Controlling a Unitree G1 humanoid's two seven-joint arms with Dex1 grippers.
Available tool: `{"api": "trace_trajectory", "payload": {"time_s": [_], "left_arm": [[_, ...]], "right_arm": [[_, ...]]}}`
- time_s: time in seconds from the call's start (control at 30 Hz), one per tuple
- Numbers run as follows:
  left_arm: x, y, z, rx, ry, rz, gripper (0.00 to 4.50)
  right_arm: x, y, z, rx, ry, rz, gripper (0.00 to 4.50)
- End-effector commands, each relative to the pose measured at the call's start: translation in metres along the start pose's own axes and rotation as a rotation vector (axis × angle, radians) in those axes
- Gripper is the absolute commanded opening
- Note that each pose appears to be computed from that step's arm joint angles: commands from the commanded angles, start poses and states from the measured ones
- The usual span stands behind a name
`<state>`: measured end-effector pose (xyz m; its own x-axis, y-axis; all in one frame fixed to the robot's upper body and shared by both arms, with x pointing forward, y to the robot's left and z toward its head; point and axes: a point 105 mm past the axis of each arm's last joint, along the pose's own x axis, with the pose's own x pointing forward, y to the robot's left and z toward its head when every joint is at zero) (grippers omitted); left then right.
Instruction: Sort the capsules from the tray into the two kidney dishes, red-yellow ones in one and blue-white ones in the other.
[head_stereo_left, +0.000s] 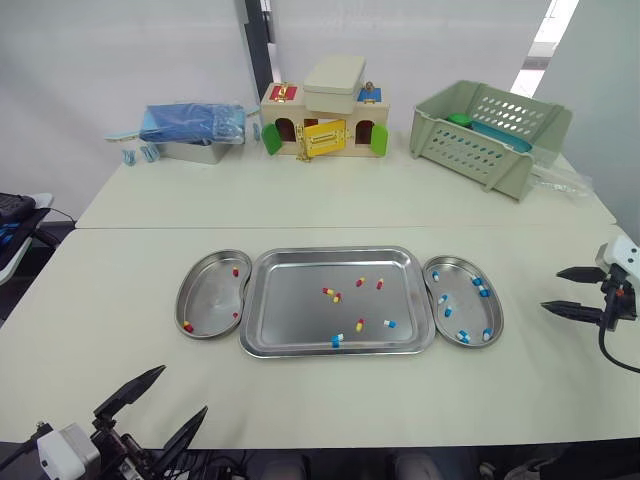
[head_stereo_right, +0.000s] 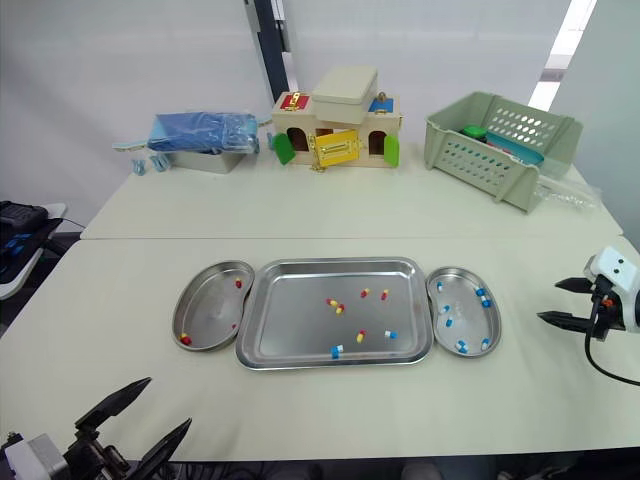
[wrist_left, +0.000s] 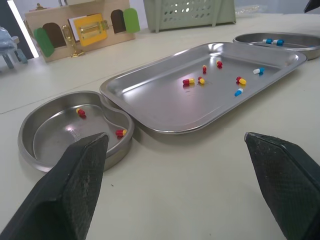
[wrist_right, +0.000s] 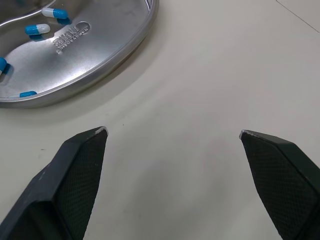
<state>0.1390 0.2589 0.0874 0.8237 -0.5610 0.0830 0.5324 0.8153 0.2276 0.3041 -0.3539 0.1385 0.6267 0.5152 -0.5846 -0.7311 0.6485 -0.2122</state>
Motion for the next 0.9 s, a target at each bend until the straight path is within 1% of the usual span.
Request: {"api": "trace_trajectory", "payload": {"time_s": [0.03,0.27,0.37,0.4,0.5,0.57,0.63,0.7,0.9], "left_arm": [[-0.001,0.000,0.004,0.019,-0.012,0.008,4.50],[0.007,-0.006,0.003,0.004,-0.034,-0.008,4.50],[0.013,-0.012,0.005,-0.018,-0.060,0.003,4.50],[0.016,-0.016,0.006,-0.033,-0.072,0.008,4.50],[0.020,-0.023,0.008,-0.060,-0.090,0.027,4.50],[0.024,-0.027,0.009,-0.090,-0.097,0.053,4.50],[0.028,-0.039,0.008,-0.127,-0.102,0.060,4.50],[0.032,-0.047,0.007,-0.145,-0.104,0.057,4.50],[0.039,-0.061,0.005,-0.156,-0.113,0.047,4.50]], "right_arm": [[-0.004,-0.004,0.009,-0.039,-0.016,-0.006,4.47],[0.001,0.000,0.015,-0.088,-0.006,0.025,4.47],[0.010,0.011,0.038,-0.139,-0.053,0.100,4.47],[0.015,0.019,0.050,-0.180,-0.071,0.143,4.47],[0.023,0.037,0.069,-0.243,-0.094,0.217,4.47],[0.034,0.056,0.086,-0.291,-0.126,0.297,4.47],[0.059,0.091,0.116,-0.380,-0.192,0.437,4.47],[0.075,0.114,0.137,-0.417,-0.228,0.521,4.47],[0.113,0.166,0.185,-0.510,-0.273,0.683,4.47]]}}
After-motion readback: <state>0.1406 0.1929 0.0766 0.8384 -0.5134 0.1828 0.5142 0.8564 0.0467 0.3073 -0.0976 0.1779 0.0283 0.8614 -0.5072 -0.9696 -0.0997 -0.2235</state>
